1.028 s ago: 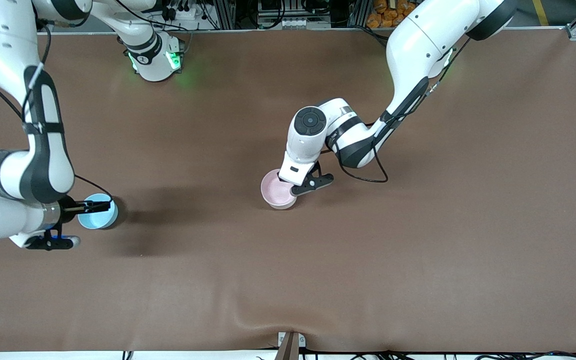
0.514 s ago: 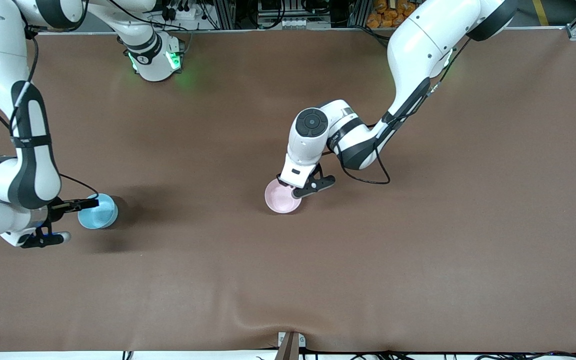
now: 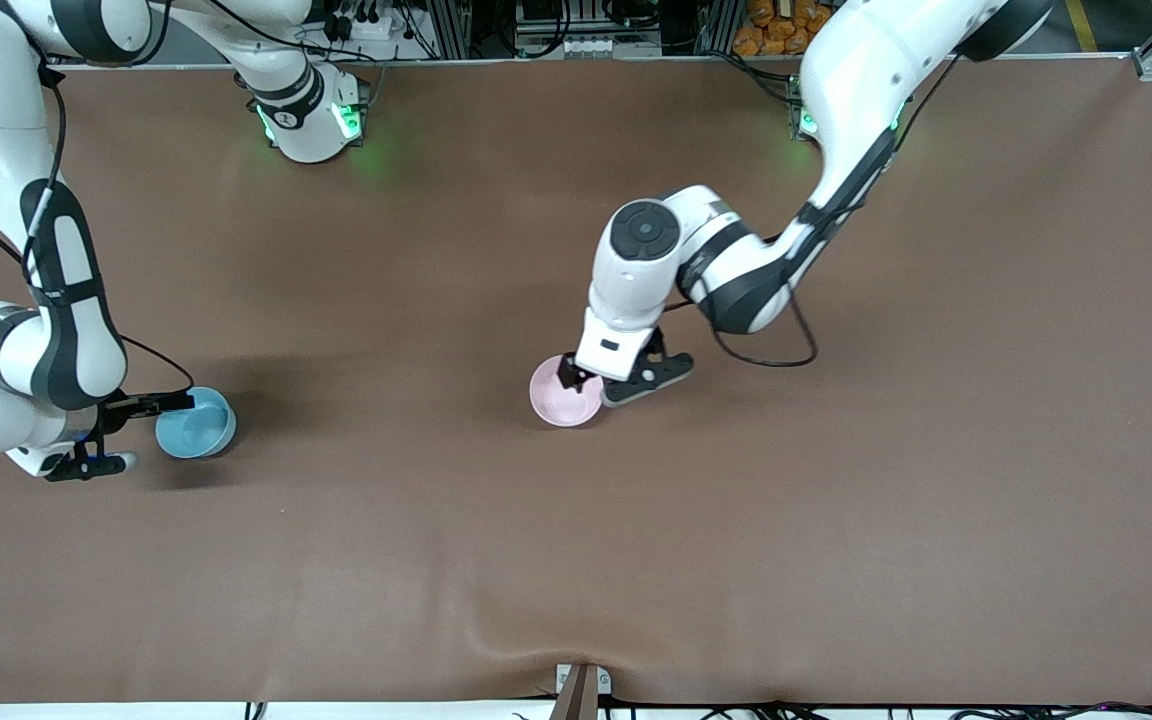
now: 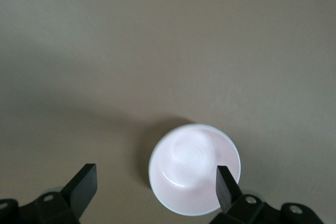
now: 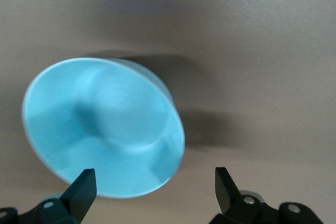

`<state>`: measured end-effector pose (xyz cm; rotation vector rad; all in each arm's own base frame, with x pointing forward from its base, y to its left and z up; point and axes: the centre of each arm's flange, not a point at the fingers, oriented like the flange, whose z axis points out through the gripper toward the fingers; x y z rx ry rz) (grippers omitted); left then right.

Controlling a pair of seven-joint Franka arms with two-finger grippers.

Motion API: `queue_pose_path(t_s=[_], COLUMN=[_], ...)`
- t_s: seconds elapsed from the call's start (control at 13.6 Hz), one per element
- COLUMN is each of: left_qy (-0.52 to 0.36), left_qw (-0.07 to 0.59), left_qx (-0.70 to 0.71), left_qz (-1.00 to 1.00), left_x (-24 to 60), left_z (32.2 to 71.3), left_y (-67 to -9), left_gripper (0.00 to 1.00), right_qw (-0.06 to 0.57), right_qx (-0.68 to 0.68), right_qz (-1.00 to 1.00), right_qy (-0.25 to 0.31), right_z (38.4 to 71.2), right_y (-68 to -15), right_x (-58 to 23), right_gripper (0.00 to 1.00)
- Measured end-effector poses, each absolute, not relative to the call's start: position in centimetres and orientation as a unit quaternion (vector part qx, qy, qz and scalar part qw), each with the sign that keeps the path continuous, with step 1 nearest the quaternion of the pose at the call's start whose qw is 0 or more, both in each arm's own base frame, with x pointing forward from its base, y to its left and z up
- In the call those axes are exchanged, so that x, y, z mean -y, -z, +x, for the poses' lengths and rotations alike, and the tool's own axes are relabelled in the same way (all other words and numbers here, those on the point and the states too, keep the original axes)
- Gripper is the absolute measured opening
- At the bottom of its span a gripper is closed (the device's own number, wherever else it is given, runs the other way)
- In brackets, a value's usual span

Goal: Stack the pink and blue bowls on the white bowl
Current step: 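Open the left gripper and raise it while the right gripper grasps the blue bowl, then carry the blue bowl with the right gripper over the pink bowl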

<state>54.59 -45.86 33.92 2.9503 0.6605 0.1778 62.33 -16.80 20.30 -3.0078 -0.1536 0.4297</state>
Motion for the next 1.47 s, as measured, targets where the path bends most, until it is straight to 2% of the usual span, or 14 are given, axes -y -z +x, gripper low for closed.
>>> queue_pose_path(t_s=[0.22, 0.29, 0.37, 0.44, 0.95, 1.03, 1.25, 1.47], left_qy=[-0.069, -0.066, -0.064, -0.061, -0.038, -0.032, -0.012, -0.014], left_qw=[0.029, 0.024, 0.021, 0.019, -0.015, -0.018, -0.024, -0.025], left_qx=[-0.192, -0.183, -0.178, -0.174, -0.137, -0.13, -0.107, -0.099], left_qz=[0.978, 0.981, 0.982, 0.983, 0.99, 0.991, 0.994, 0.995], left_x=[42.1, 41.1, 40.3, 39.2, 26.4, 24.4, 18.4, 14.5], left_z=[55.8, 55.9, 55.9, 56.1, 57.3, 57.2, 56.6, 55.6], left_y=[-39.4, -40.9, -42.3, -43.6, -53.7, -55.0, -58.2, -61.2], left_gripper=[1.0, 1.0, 1.0, 1.0, 1.0, 1.0, 1.0, 1.0], right_qw=[0.048, 0.048, 0.048, 0.048, 0.055, 0.055, 0.053, 0.067], right_qx=[0.048, 0.048, 0.048, 0.048, 0.044, 0.045, 0.063, 0.097], right_qz=[-0.988, -0.988, -0.988, -0.989, -0.989, -0.99, -0.993, -0.991], right_qy=[-0.138, -0.136, -0.136, -0.135, -0.129, -0.123, -0.078, -0.058], right_z=[61.9, 61.9, 61.9, 62.0, 62.2, 62.6, 65.7, 67.6], right_y=[-19.6, -19.6, -19.6, -19.6, -19.5, -19.9, -23.3, -24.6], right_x=[17.1, 17.1, 17.1, 17.1, 16.7, 16.6, 14.9, 10.6], right_gripper=[1.0, 0.95, 0.94, 0.88, 0.06, 0.02, 0.02, 0.02])
